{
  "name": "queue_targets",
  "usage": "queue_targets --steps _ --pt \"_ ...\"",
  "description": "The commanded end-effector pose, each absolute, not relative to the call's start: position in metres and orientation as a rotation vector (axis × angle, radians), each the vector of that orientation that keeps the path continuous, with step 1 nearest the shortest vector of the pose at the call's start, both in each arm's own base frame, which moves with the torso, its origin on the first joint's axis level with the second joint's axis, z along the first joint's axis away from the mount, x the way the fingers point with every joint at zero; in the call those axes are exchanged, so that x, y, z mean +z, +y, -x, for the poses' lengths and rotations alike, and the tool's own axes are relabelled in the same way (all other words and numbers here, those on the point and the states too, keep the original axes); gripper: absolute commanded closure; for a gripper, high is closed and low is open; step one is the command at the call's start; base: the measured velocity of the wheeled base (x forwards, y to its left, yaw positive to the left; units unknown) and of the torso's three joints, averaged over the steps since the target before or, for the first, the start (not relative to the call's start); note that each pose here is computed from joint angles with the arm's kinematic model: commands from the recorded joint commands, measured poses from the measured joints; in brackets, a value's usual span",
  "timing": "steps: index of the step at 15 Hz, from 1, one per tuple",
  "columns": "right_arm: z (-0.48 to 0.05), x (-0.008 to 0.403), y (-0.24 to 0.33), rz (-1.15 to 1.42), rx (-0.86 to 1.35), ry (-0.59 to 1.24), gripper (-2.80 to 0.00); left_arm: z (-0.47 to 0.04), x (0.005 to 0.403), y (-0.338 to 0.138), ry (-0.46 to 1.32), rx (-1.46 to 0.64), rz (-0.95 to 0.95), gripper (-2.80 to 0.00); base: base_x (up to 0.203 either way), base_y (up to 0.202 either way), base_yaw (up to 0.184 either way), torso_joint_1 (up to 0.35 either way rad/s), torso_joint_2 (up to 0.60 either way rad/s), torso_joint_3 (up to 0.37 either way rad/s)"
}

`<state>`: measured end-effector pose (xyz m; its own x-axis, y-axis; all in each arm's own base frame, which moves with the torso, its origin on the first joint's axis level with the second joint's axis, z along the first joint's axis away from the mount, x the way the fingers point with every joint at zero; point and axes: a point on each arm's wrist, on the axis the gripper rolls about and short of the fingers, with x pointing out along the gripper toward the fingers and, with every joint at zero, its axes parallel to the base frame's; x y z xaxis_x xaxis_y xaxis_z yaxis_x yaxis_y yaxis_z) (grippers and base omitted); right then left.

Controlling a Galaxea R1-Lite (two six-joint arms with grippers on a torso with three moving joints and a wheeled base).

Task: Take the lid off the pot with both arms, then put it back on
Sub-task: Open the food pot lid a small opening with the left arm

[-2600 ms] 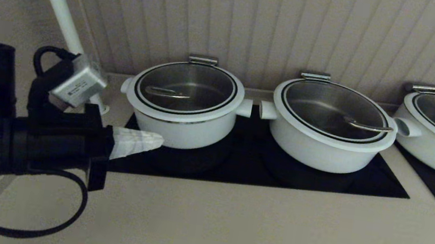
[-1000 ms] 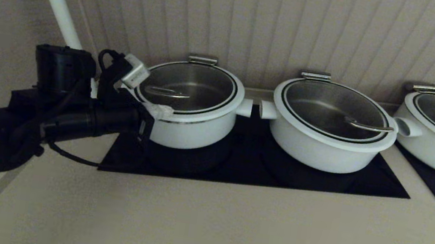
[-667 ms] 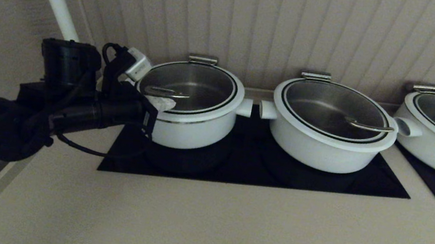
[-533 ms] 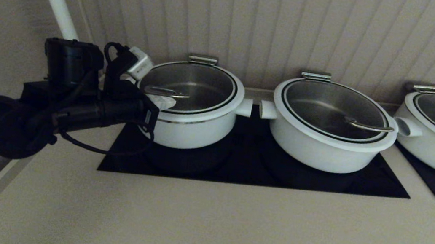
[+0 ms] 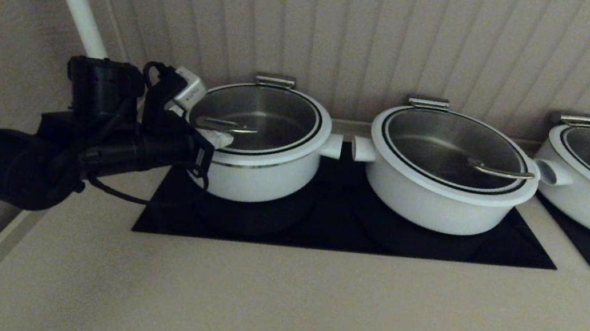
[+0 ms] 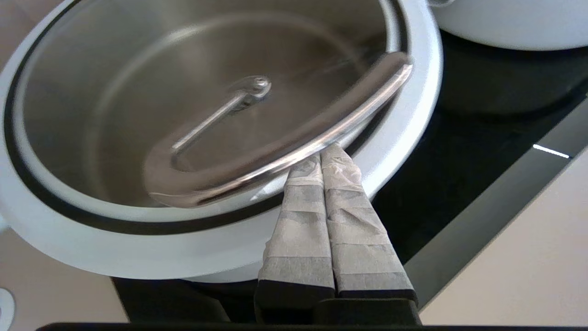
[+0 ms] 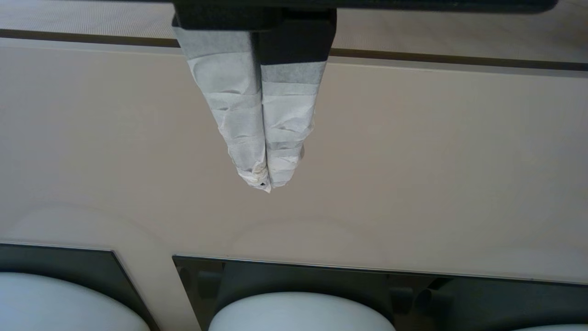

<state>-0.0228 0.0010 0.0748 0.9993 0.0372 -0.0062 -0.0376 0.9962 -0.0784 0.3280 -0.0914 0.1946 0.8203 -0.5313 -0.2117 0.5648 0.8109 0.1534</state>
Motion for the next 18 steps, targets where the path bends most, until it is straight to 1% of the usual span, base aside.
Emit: queue_targets --steps 1,7,18 --pt "0.023 0.075 0.001 0.08 0.039 0.005 0.0 -0.335 0.194 -0.089 0.156 -0.577 -0.215 0.0 0.0 0.0 0.0 0.0 0.0 0.0" --pt "0.023 0.075 0.001 0.08 0.039 0.006 0.0 -0.348 0.193 -0.083 0.133 -0.55 -0.211 0.0 0.0 0.0 0.0 0.0 0.0 0.0" --pt "0.023 0.075 0.001 0.08 0.039 0.006 0.0 -0.351 0.228 -0.072 0.009 -0.513 -0.216 0.0 0.0 0.0 0.0 0.0 0.0 0.0"
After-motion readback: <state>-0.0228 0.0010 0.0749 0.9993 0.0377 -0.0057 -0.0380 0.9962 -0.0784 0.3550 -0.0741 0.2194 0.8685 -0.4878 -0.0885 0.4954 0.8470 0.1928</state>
